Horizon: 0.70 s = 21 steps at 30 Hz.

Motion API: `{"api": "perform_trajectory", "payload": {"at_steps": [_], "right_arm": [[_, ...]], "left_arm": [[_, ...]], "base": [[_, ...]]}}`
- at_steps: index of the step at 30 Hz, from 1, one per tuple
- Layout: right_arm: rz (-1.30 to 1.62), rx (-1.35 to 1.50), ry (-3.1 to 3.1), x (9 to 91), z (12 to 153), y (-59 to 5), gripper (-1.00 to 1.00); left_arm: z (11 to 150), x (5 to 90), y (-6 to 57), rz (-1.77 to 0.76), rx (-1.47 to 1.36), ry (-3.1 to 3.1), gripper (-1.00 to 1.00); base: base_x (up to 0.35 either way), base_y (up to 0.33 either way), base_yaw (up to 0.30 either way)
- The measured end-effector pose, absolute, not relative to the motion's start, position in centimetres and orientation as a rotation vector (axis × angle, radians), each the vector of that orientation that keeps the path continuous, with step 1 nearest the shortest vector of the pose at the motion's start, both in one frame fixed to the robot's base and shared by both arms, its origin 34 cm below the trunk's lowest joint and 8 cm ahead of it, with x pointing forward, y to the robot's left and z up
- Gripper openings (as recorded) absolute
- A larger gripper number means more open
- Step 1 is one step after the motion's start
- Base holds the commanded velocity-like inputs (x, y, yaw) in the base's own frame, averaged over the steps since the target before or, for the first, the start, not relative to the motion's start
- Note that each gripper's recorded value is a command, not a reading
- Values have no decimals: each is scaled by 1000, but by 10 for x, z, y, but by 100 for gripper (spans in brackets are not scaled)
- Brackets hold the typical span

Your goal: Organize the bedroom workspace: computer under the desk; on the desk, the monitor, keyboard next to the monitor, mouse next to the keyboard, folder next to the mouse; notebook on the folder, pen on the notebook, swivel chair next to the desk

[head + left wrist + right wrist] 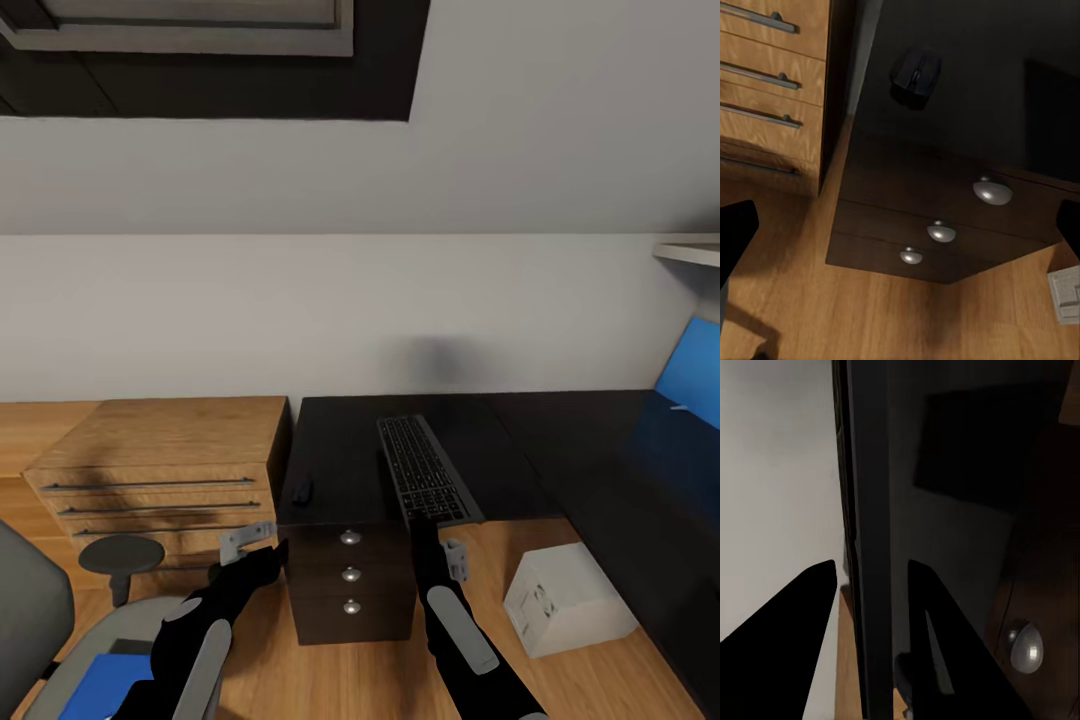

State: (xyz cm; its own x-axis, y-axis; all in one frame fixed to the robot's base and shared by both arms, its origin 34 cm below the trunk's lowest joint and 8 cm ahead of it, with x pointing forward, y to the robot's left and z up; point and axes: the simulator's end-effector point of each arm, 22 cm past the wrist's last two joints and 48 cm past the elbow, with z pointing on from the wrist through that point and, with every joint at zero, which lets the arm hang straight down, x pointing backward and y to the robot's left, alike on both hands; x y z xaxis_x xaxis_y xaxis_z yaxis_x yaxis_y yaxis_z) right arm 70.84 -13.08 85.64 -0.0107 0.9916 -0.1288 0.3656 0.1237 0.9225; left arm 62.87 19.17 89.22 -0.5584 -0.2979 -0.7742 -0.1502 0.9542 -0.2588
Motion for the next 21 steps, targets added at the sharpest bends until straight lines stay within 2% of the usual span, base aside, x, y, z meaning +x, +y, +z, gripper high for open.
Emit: {"api": "perform_trajectory", "payload": {"at_steps": [21], "right_arm": [[938, 1343, 1586, 707, 827, -112, -100]], "left_arm": [[867, 631, 191, -202, -313, 2171, 100]], "base": [[0, 0, 0]]}}
